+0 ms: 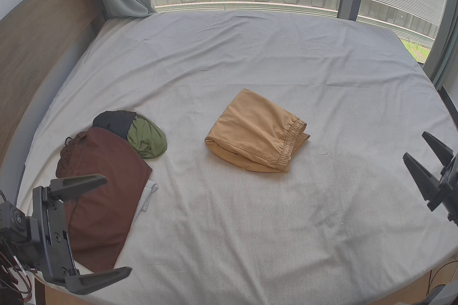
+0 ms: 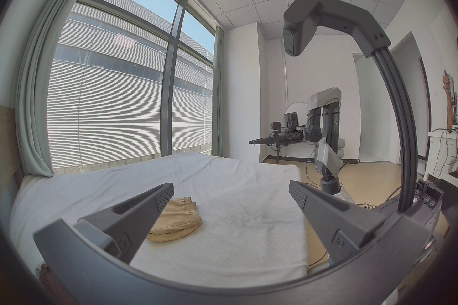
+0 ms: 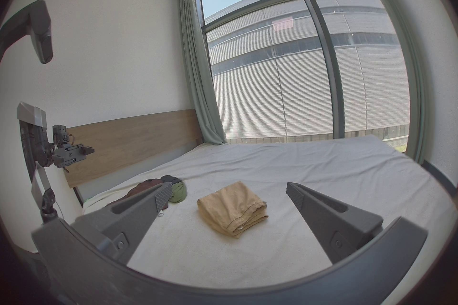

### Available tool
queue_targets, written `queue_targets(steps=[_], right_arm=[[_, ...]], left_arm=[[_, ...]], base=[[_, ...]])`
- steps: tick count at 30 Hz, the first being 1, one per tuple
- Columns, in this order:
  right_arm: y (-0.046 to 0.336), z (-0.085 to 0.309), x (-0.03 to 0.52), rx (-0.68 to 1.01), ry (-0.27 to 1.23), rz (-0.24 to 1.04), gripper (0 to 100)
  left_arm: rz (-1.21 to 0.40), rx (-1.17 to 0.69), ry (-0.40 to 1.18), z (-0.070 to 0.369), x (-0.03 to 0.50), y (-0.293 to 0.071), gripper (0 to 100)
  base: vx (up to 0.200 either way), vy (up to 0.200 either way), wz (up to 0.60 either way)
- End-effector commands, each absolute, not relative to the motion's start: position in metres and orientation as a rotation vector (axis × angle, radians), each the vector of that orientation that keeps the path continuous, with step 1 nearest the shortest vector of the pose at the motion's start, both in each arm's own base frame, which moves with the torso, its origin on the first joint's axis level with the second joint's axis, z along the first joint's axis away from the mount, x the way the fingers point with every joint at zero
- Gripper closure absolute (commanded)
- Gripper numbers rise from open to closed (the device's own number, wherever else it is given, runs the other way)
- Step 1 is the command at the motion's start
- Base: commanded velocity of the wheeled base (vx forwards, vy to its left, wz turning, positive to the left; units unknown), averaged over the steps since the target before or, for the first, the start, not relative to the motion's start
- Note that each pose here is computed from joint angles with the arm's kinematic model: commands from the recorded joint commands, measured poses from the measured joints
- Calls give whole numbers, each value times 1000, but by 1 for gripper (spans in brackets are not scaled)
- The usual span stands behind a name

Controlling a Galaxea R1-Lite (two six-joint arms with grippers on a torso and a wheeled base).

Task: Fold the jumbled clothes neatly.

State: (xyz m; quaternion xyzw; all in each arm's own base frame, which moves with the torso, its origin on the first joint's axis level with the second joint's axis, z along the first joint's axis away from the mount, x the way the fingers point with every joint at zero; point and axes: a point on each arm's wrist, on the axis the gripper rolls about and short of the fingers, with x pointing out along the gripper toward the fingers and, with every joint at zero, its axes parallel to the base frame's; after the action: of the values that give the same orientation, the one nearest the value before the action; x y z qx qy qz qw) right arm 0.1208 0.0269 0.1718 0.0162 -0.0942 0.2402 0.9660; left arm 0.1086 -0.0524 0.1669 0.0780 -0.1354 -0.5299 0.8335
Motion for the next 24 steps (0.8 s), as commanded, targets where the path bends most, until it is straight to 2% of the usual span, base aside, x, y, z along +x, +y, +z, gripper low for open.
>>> queue_targets(steps=[1, 9, 17, 24], right_arm=[[14, 183, 83, -28, -315, 397, 0], [9, 176, 46, -43, -318, 354, 0], [7, 147, 0, -37, -291, 349, 0], [7, 125, -18, -37, -285, 331, 0]], left_arm=[[-1107, 161, -336, 172, 87, -45, 0], [-1026, 140, -346, 174, 69, -38, 0], [-1009, 133, -301, 162, 35, -26, 0], [-934, 111, -308, 154, 18, -20, 0]], base=[[0, 0, 0], [0, 0, 0], [0, 0, 0], [0, 0, 0]])
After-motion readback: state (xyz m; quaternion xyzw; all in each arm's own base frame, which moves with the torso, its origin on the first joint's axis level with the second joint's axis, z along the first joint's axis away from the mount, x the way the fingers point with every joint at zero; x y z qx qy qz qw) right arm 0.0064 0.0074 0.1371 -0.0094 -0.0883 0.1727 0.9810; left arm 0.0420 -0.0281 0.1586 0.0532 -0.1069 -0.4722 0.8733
